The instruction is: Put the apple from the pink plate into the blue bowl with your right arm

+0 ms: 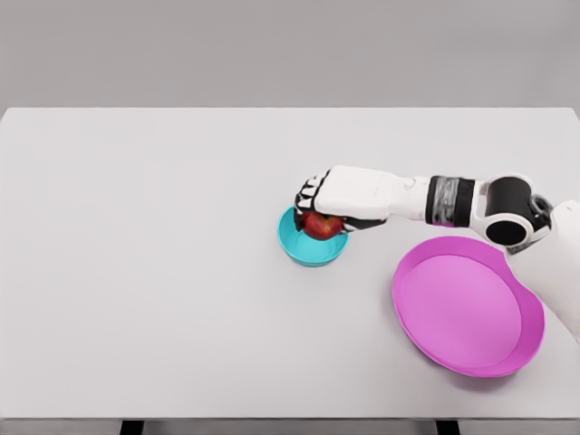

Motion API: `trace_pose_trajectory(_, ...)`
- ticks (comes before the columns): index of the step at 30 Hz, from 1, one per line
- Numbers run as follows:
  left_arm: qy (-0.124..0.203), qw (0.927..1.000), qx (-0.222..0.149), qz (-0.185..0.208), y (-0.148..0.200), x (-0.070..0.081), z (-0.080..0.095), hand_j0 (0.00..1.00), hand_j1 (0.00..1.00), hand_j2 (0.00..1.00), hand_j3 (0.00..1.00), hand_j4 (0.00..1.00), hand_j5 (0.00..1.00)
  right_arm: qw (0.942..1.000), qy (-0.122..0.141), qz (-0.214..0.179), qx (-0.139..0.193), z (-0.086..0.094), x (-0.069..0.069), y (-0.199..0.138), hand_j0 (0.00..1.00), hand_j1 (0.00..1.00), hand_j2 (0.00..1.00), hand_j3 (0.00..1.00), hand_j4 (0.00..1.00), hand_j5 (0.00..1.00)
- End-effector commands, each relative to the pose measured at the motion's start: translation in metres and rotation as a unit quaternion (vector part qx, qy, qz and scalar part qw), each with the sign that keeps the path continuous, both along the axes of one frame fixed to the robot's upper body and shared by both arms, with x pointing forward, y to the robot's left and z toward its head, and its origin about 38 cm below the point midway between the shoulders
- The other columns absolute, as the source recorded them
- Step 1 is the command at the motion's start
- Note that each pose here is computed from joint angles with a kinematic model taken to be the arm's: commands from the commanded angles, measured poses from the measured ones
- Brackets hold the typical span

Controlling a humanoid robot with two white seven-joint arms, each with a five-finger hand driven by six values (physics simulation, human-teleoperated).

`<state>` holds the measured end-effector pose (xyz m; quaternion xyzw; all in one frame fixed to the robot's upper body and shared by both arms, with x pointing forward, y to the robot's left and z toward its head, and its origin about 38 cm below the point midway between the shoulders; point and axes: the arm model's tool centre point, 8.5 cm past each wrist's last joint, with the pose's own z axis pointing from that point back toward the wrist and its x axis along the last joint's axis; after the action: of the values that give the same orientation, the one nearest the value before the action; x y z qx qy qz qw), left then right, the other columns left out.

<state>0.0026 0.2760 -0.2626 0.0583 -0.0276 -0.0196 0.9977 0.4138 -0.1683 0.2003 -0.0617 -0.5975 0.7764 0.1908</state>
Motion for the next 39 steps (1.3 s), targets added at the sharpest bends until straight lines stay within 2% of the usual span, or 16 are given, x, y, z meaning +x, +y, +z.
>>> trace_pose_trajectory(1, 0.0, 1.0, 0.0, 0.0, 0.0, 0.0, 0.0, 1.0, 1.0, 1.0, 1.0, 1.0, 1.0, 0.9999, 0.011, 0.004, 0.001, -0.007, -0.001, 0.006, 0.42, 0.42, 0.42, 0.42, 0.42, 0.42)
trace_pose_trajectory(14, -0.001, 1.0, 0.0, -0.001, 0.0, 0.0, 0.0, 1.0, 1.0, 1.0, 1.0, 1.0, 1.0, 0.9998, 0.016, 0.0, -0.007, -0.011, 0.009, 0.011, 0.45, 0.45, 0.45, 0.45, 0.45, 0.45)
trace_pose_trajectory(15, 0.0, 1.0, 0.0, -0.001, 0.0, 0.0, 0.0, 1.0, 1.0, 1.0, 1.0, 1.0, 1.0, 0.9998, 0.017, -0.004, -0.008, -0.011, 0.012, 0.009, 0.48, 0.48, 0.48, 0.48, 0.48, 0.48)
trace_pose_trajectory(16, -0.001, 1.0, 0.0, 0.0, 0.0, 0.0, 0.0, 1.0, 1.0, 1.0, 1.0, 1.0, 1.0, 0.9997, 0.02, -0.007, -0.009, -0.013, 0.013, 0.008, 0.52, 0.52, 0.52, 0.52, 0.52, 0.52)
trace_pose_trajectory(17, -0.001, 1.0, 0.0, 0.0, 0.0, 0.0, 0.0, 1.0, 1.0, 1.0, 1.0, 1.0, 1.0, 0.9997, 0.02, -0.007, -0.009, -0.013, 0.013, 0.008, 0.91, 0.91, 0.91, 0.91, 0.91, 0.91)
trace_pose_trajectory(18, 0.0, 1.0, 0.0, 0.0, 0.0, 0.0, 0.0, 1.0, 1.0, 1.0, 1.0, 1.0, 1.0, 0.9998, 0.017, -0.004, -0.008, -0.011, 0.012, 0.009, 1.0, 1.0, 1.0, 1.0, 1.0, 1.0)
trace_pose_trajectory(27, -0.001, 1.0, 0.0, 0.0, 0.0, 0.0, 0.0, 1.0, 1.0, 1.0, 1.0, 1.0, 1.0, 0.9999, 0.014, -0.002, -0.008, -0.009, 0.011, 0.01, 1.0, 1.0, 1.0, 1.0, 1.0, 1.0)
trace_pose_trajectory(30, -0.001, 1.0, 0.0, -0.001, 0.0, 0.0, 0.0, 1.0, 1.0, 1.0, 1.0, 1.0, 1.0, 0.9999, -0.009, 0.012, 0.001, 0.009, 0.005, 0.013, 1.0, 1.0, 1.0, 1.0, 1.0, 1.0)
trace_pose_trajectory(31, -0.001, 1.0, 0.0, 0.0, 0.0, 0.0, 0.0, 1.0, 1.0, 1.0, 1.0, 1.0, 1.0, 0.9996, -0.025, 0.011, 0.005, 0.021, 0.003, 0.007, 1.0, 1.0, 1.0, 1.0, 1.0, 1.0)
trace_pose_trajectory(34, -0.001, 1.0, 0.0, -0.001, 0.0, 0.0, 0.0, 1.0, 1.0, 1.0, 1.0, 1.0, 1.0, 0.9974, -0.07, -0.016, 0.008, 0.053, 0.0, -0.025, 1.0, 1.0, 1.0, 1.0, 1.0, 1.0)
trace_pose_trajectory(36, -0.001, 1.0, 0.0, 0.0, 0.0, 0.0, 0.0, 1.0, 1.0, 1.0, 1.0, 1.0, 1.0, 0.9964, -0.073, -0.042, 0.007, 0.055, 0.0, -0.048, 1.0, 1.0, 1.0, 1.0, 1.0, 1.0)
trace_pose_trajectory(39, -0.001, 1.0, 0.0, 0.0, 0.0, 0.0, 0.0, 1.0, 1.0, 1.0, 1.0, 1.0, 1.0, 0.9916, -0.075, -0.105, 0.014, 0.058, -0.004, -0.099, 1.0, 1.0, 1.0, 1.0, 1.0, 1.0)
